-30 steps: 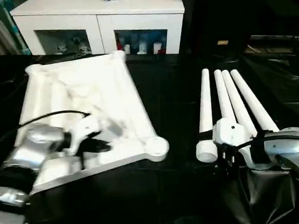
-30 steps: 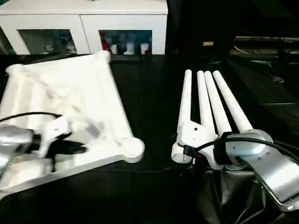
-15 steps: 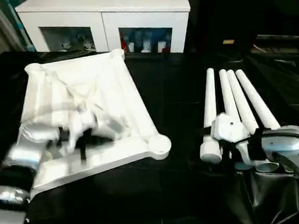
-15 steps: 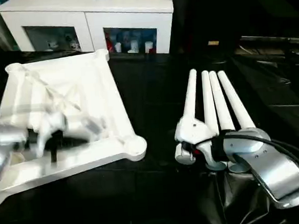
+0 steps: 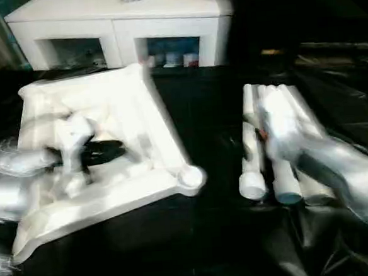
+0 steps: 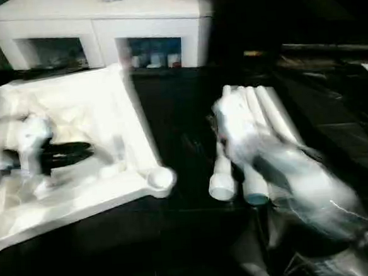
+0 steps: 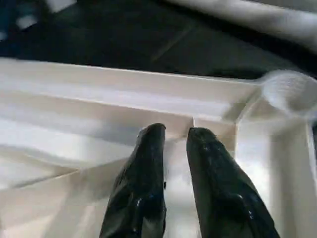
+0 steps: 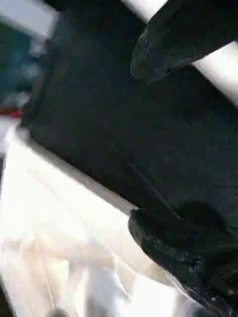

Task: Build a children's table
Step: Move table base, then pick table leg

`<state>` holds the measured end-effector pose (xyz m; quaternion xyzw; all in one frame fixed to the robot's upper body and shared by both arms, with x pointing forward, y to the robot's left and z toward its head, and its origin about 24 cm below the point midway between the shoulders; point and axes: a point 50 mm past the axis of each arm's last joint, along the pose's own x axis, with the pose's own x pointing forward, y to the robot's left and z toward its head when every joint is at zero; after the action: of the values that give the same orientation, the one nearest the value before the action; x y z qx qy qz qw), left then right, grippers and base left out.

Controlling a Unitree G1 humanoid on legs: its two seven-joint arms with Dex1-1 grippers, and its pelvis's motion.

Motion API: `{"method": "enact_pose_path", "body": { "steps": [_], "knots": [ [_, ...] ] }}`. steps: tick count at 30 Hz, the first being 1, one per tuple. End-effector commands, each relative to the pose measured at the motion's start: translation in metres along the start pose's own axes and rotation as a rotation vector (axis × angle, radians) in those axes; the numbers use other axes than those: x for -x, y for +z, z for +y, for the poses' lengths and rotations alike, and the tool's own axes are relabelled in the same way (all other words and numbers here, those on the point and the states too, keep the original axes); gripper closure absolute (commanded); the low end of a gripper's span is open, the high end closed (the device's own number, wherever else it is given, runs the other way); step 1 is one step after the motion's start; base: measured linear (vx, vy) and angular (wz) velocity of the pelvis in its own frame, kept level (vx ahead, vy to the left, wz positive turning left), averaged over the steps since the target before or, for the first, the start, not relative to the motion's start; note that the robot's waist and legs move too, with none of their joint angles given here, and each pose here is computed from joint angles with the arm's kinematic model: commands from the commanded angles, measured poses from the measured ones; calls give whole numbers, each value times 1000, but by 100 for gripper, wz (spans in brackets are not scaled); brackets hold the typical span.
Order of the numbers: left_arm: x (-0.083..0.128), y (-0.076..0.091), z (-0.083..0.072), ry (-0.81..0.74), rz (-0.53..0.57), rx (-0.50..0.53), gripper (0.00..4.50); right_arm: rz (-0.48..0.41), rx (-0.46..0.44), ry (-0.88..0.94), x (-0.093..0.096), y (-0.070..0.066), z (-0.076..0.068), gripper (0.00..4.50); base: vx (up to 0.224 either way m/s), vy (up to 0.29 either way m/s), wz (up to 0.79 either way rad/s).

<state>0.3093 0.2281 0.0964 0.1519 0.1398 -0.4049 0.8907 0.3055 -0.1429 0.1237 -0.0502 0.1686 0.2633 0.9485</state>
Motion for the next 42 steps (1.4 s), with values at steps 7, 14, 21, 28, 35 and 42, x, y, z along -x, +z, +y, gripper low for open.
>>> {"method": "enact_pose_path", "body": {
  "steps": [7, 14, 21, 28, 35, 42],
  "knots": [
    [-1, 48, 4, 184, -237, 72, 353, 65, -188, -234, -19, -8, -30, 0, 0, 0, 0],
    [1, 55, -11, 108, -228, 38, 353, 106, -202, -327, -31, 0, -36, 0, 0, 0, 0],
    [-6, 65, -29, -8, -276, 21, 353, 277, -285, -350, -22, -20, -38, 0, 0, 0, 0],
    [-12, 59, -47, -82, -228, 4, 353, 362, -284, -397, -15, -35, -45, 0, 0, 0, 0],
    [-7, 54, -61, -254, -152, -17, 353, 400, -301, -366, -22, -38, -36, 0, 0, 0, 0],
    [-5, 58, -63, -275, -166, -14, 353, 364, -326, -282, -30, -27, -23, 0, 0, 0, 0]
  ]
}}
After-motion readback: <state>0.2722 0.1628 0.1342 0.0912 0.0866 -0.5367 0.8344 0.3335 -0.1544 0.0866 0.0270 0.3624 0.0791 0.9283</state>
